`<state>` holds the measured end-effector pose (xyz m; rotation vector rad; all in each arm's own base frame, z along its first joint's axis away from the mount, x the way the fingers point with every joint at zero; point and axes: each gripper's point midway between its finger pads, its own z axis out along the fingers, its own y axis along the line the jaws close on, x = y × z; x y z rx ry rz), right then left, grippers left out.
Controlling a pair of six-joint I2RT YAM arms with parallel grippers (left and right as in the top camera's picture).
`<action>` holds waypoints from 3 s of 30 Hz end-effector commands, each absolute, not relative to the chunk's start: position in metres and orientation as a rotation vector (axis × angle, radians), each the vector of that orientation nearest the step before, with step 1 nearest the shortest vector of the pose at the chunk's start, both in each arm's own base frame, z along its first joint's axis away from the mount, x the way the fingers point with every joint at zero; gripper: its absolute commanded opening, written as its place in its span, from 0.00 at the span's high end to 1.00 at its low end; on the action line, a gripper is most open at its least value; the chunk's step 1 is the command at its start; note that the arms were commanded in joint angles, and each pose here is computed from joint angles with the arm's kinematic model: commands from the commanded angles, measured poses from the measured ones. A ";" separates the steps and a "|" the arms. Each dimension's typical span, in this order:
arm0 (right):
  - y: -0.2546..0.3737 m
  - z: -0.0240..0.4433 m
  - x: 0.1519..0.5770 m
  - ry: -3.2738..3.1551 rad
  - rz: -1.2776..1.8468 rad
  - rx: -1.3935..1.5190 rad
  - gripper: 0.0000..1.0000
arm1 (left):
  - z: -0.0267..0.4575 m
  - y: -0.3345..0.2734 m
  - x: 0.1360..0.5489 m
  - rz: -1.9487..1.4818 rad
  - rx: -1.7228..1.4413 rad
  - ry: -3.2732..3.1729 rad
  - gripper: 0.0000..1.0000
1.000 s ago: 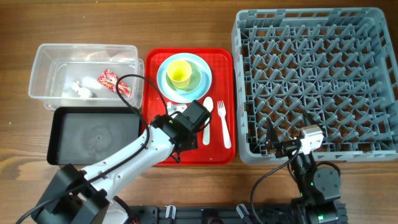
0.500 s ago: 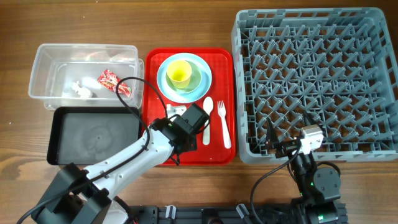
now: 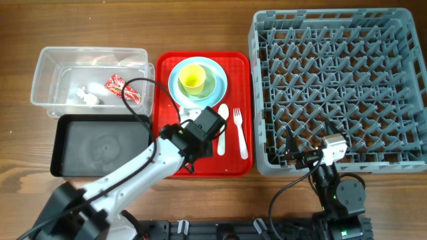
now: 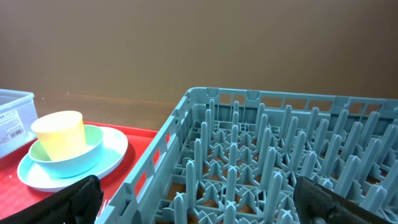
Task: Sort waste into correct bins and load items into the dishwasher rack
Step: 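Lift the blue bowl and carry it left over the black tray, then tilt the bowl to dump the rice scraps onto the black tray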
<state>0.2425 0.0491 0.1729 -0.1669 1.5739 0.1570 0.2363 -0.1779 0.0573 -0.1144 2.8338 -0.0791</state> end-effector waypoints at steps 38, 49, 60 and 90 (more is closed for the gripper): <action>0.049 0.174 0.243 1.570 0.152 -0.171 0.00 | 0.151 0.054 0.296 -0.845 -0.974 2.299 0.96; 0.049 0.174 0.243 1.570 0.152 -0.171 0.00 | 0.146 0.075 0.283 -1.136 -1.011 2.024 0.96; 0.049 0.174 0.243 1.570 0.152 -0.171 0.01 | 0.162 0.088 0.271 -1.349 -0.929 1.814 0.96; 0.049 0.174 0.243 1.570 0.152 -0.171 0.00 | 0.182 0.103 0.250 -1.564 -0.928 1.557 0.96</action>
